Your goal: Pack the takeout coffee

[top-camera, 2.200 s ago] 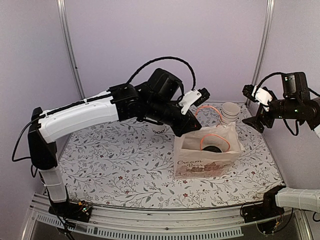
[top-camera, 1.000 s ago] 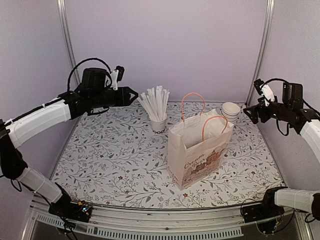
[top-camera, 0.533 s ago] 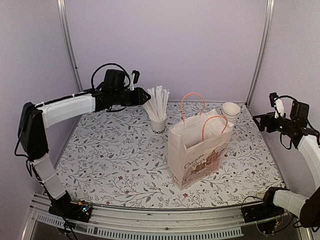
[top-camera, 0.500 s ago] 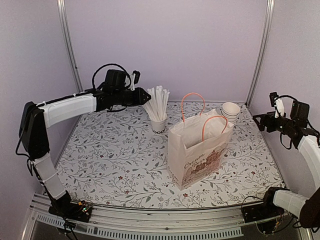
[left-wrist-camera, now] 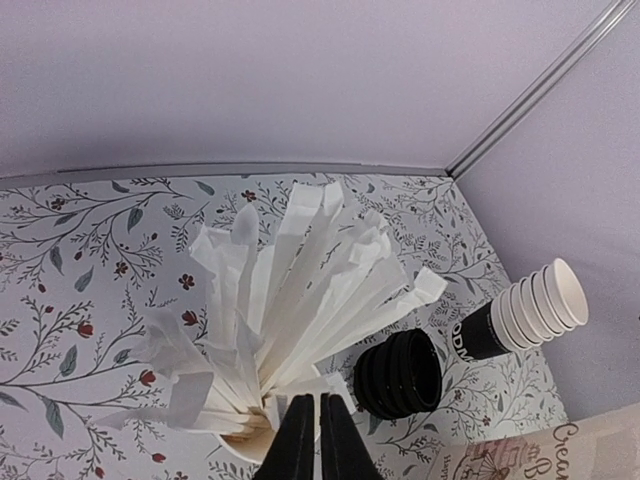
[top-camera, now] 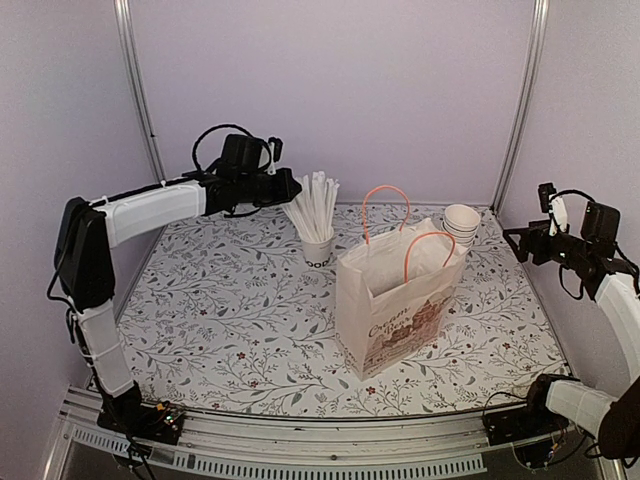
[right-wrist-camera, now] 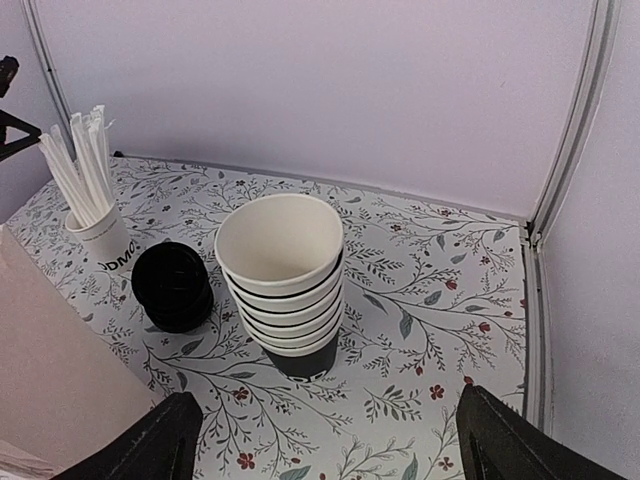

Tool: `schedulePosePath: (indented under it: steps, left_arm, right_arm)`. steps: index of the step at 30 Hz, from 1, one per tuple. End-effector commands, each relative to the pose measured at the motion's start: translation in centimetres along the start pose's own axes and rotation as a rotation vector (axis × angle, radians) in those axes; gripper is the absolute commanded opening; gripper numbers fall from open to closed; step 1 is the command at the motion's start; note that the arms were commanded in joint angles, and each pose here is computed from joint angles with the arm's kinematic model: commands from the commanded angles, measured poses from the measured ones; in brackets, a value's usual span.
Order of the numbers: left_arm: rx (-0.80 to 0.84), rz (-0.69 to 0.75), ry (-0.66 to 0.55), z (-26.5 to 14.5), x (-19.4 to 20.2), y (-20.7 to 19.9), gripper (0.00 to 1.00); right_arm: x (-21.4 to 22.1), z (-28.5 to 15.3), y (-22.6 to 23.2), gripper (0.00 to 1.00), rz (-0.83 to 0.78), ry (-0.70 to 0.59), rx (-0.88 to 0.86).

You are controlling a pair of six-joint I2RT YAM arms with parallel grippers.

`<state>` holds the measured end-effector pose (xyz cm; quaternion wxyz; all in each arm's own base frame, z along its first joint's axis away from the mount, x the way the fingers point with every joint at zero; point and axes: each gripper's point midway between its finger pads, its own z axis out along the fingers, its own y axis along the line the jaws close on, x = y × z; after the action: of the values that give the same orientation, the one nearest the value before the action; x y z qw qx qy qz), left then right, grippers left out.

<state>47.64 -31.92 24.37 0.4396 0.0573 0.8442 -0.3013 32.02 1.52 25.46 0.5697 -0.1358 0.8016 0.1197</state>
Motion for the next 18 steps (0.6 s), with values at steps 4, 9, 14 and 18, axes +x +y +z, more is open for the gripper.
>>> schedulePosePath:
  steps: [4,9,14,18]
  left_arm:
    - [-0.025,0.025,0.005,-0.6,-0.6,-0.5,0.14]
    - [-0.09,0.067,-0.012,-2.4,-0.7,-1.1,0.42]
    - [-0.131,0.059,-0.004,-1.8,-0.8,0.1,0.44]
    - [-0.14,0.049,-0.008,-1.5,-1.0,0.2,0.43]
  right_arm:
    - [-0.2,-0.2,0.8,0.92,-0.016,-0.024,-0.044]
    - [-0.2,-0.2,0.9,0.92,-0.02,-0.026,-0.04]
    - [-0.2,-0.2,1.0,0.92,-0.02,-0.027,-0.053]
    - [-0.2,-0.3,1.0,0.92,-0.026,-0.028,-0.049]
